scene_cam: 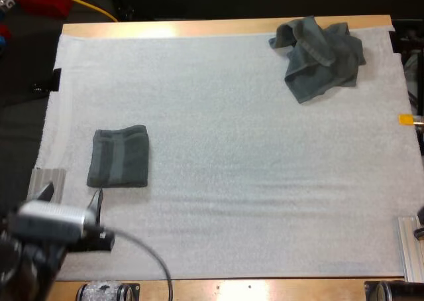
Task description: Pick towel from pile, fold and stack
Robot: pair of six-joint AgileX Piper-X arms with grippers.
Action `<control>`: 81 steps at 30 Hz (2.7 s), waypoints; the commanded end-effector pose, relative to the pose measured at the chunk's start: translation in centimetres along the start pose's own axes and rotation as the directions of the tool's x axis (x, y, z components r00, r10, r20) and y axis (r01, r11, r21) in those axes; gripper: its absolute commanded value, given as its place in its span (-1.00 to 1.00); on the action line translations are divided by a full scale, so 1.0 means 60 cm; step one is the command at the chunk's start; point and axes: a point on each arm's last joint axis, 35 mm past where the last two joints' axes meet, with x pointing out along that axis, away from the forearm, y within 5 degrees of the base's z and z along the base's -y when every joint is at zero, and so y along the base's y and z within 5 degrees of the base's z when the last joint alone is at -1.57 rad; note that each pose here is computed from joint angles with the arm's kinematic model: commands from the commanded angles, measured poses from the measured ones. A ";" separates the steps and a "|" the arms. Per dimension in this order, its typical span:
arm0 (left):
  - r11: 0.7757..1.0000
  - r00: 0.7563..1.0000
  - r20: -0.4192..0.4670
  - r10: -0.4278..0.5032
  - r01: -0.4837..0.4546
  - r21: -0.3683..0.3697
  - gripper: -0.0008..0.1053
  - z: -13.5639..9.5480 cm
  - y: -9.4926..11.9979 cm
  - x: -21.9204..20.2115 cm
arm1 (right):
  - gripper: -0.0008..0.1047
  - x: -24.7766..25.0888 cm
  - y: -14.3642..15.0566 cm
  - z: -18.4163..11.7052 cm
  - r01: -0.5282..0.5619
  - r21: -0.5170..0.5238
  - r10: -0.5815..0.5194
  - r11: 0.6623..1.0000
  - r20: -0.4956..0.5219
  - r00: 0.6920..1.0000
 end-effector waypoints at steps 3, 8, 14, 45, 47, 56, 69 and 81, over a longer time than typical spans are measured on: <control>0.998 0.997 0.054 -0.063 0.063 -0.005 0.29 -0.020 -0.006 -0.041 | 0.45 -0.037 0.004 -0.013 0.015 -0.002 -0.015 1.000 0.034 0.999; 0.995 0.992 0.075 -0.098 0.099 0.002 0.29 -0.067 -0.009 -0.092 | 0.45 -0.086 0.012 -0.044 0.017 0.037 -0.019 0.999 0.053 0.998; 0.995 0.992 0.076 -0.098 0.098 0.004 0.29 -0.128 -0.009 -0.141 | 0.45 -0.138 0.022 -0.083 0.023 0.037 -0.025 0.999 0.082 0.996; 0.999 0.999 0.036 -0.035 0.035 0.005 0.29 -0.171 0.012 0.001 | 0.45 -0.057 0.026 -0.118 0.031 0.031 -0.035 0.999 0.124 0.992; 0.999 0.999 0.040 -0.036 0.035 0.005 0.29 -0.175 0.015 0.023 | 0.45 -0.043 0.028 -0.125 0.029 0.031 -0.032 0.999 0.110 0.993; 0.999 0.999 0.015 -0.033 0.033 0.002 0.29 -0.203 0.025 0.094 | 0.45 0.031 0.039 -0.185 -0.001 0.033 0.003 0.999 -0.051 0.999; 0.999 0.999 -0.009 -0.036 0.036 -0.002 0.29 -0.222 0.030 0.126 | 0.45 0.079 0.048 -0.236 -0.021 0.043 0.028 0.999 -0.165 0.986; 0.999 0.999 -0.009 -0.036 0.036 -0.002 0.29 -0.222 0.030 0.126 | 0.45 0.079 0.049 -0.236 -0.038 0.038 0.044 0.999 -0.161 0.986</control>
